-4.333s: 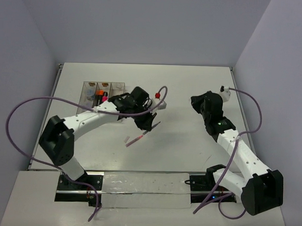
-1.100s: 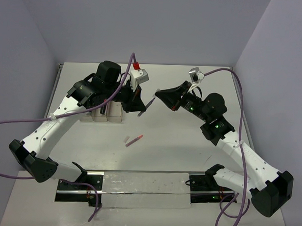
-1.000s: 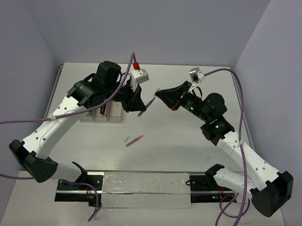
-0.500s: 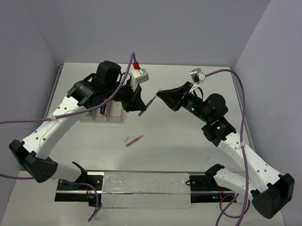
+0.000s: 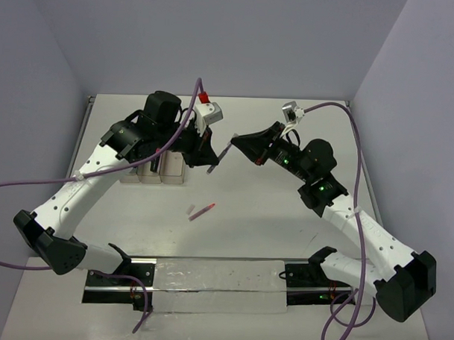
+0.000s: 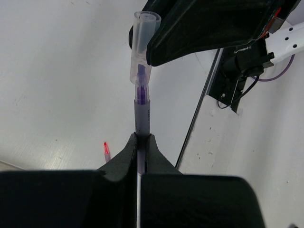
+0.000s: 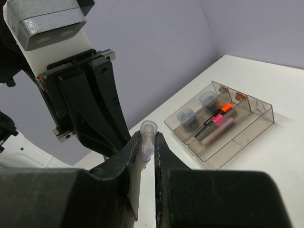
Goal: Sort the stationery into containers
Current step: Close the pen cap on the pen.
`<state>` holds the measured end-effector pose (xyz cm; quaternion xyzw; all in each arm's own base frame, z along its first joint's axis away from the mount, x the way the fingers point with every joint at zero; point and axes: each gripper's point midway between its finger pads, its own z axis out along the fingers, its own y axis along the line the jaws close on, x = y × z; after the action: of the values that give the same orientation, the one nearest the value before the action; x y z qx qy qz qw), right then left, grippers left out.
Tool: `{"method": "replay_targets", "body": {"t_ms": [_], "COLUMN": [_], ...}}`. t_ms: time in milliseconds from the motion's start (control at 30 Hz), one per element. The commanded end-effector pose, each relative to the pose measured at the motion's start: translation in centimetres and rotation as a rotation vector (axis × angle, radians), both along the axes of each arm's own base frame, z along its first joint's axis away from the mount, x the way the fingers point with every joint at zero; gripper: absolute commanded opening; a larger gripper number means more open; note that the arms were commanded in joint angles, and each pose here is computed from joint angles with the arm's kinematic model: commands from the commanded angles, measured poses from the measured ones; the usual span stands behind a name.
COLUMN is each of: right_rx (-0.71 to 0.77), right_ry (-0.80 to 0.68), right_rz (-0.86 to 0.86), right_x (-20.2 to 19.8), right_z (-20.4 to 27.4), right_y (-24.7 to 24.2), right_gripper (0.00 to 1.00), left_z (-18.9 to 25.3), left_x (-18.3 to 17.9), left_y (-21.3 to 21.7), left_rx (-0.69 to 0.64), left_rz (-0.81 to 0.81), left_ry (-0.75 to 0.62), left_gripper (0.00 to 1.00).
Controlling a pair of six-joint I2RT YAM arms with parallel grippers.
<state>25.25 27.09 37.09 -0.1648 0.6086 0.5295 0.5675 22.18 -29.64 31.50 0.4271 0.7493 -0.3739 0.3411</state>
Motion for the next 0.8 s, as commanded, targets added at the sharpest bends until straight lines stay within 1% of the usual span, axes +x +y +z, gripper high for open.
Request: {"method": "replay_targets", "body": {"t_ms": [0, 233, 433, 600, 767], "right_rx": [0.027, 0.015, -0.013, -0.006, -0.015], "right_ry": [-0.004, 0.02, 0.015, 0.028, 0.056], "right_rz": [0.032, 0.046, 0.068, 0.059, 0.056], "right_x": [-0.5, -1.1, -1.2, -1.1, -0.7], "right_z": [0.0, -1.3, -1.3, -1.9, -2.7], "right_y": [0.2, 0.1, 1.0, 1.1, 1.3], "right_gripper": [0.0, 0.0, 0.0, 0.0, 0.0], "left_z": [3.9, 5.1, 4.9, 6.2, 6.5], "left_x": [0.8, 1.5, 2.4, 3.5, 4.0], "left_y": [-0.7, -1.3, -1.9, -2.3, -2.6], "left_rx": [-0.084, -0.11, -0.106, -0.115, -0.12], "left_rz": [0.004, 0.009, 0.011, 0.02, 0.024], "left_ry": [-0.088, -0.102, -0.107, -0.161, -0.172], "left_gripper": [0.0, 0.0, 0.0, 0.0, 0.0]}}
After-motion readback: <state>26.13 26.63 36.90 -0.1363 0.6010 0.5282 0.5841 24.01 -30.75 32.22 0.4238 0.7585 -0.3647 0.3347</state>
